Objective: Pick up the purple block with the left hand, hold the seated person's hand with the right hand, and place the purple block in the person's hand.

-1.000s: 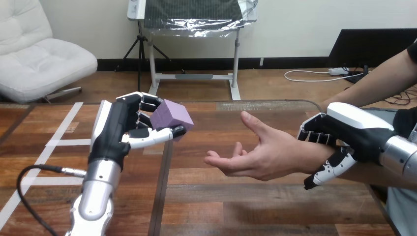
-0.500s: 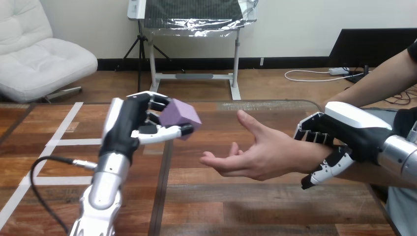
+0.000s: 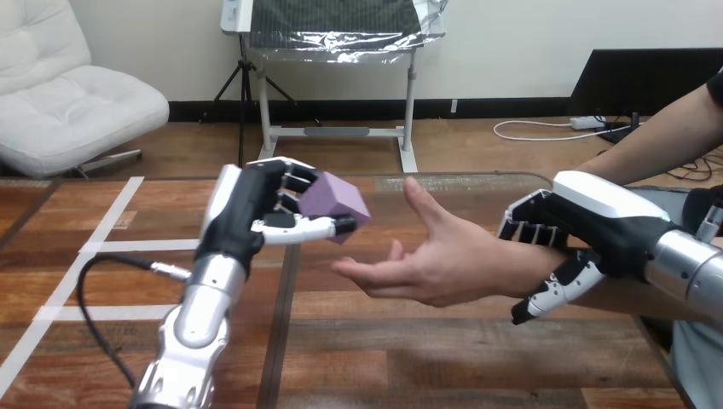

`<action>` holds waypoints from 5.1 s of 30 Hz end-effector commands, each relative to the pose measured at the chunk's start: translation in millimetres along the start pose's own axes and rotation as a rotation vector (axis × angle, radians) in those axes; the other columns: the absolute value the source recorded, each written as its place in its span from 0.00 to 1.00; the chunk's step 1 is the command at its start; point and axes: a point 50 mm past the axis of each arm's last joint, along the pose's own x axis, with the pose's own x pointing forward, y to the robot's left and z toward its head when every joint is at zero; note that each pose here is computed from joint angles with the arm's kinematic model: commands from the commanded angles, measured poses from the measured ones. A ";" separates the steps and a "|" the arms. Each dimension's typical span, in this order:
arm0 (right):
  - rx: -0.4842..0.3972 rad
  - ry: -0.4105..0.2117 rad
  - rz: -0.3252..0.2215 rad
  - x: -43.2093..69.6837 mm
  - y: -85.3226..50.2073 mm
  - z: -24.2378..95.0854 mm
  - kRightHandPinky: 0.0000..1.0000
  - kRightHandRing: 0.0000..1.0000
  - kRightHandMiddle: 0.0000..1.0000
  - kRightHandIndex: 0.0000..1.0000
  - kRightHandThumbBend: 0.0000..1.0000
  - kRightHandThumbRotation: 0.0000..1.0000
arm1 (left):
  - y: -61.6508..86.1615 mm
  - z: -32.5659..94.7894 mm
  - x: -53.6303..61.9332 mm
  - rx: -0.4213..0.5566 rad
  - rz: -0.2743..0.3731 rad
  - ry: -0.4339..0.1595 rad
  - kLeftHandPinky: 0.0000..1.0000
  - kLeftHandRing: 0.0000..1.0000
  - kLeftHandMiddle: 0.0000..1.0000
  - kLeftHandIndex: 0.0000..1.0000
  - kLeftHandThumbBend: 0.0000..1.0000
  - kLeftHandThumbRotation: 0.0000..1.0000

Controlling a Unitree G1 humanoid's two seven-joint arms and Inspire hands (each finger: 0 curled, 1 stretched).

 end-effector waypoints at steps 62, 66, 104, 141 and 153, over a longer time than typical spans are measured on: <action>0.049 -0.098 -0.009 3.0 9.8 22.5 0.40 0.46 0.50 0.54 0.87 0.09 | -49.9 42.9 22.8 0.024 -0.161 -0.140 0.33 0.40 0.44 0.47 0.62 0.00; 0.047 -0.097 -0.009 2.9 10.2 22.0 0.40 0.46 0.50 0.54 0.87 0.09 | -49.7 42.8 22.3 0.032 -0.160 -0.140 0.33 0.39 0.44 0.47 0.62 0.00; 0.049 -0.075 -0.014 -0.7 12.5 17.5 0.42 0.47 0.51 0.54 0.87 0.08 | -40.2 33.9 15.9 0.013 -0.184 -0.128 0.45 0.56 0.63 0.64 0.42 0.03; 0.058 -0.058 -0.007 -2.0 14.3 11.8 0.42 0.47 0.51 0.56 0.87 0.07 | -27.4 27.2 12.4 0.047 -0.143 -0.170 0.61 0.63 0.65 0.69 0.24 0.58; 0.060 -0.046 -0.003 -2.1 14.7 10.2 0.43 0.48 0.52 0.56 0.87 0.07 | -25.9 24.9 12.0 0.045 -0.126 -0.165 0.64 0.65 0.66 0.69 0.34 0.87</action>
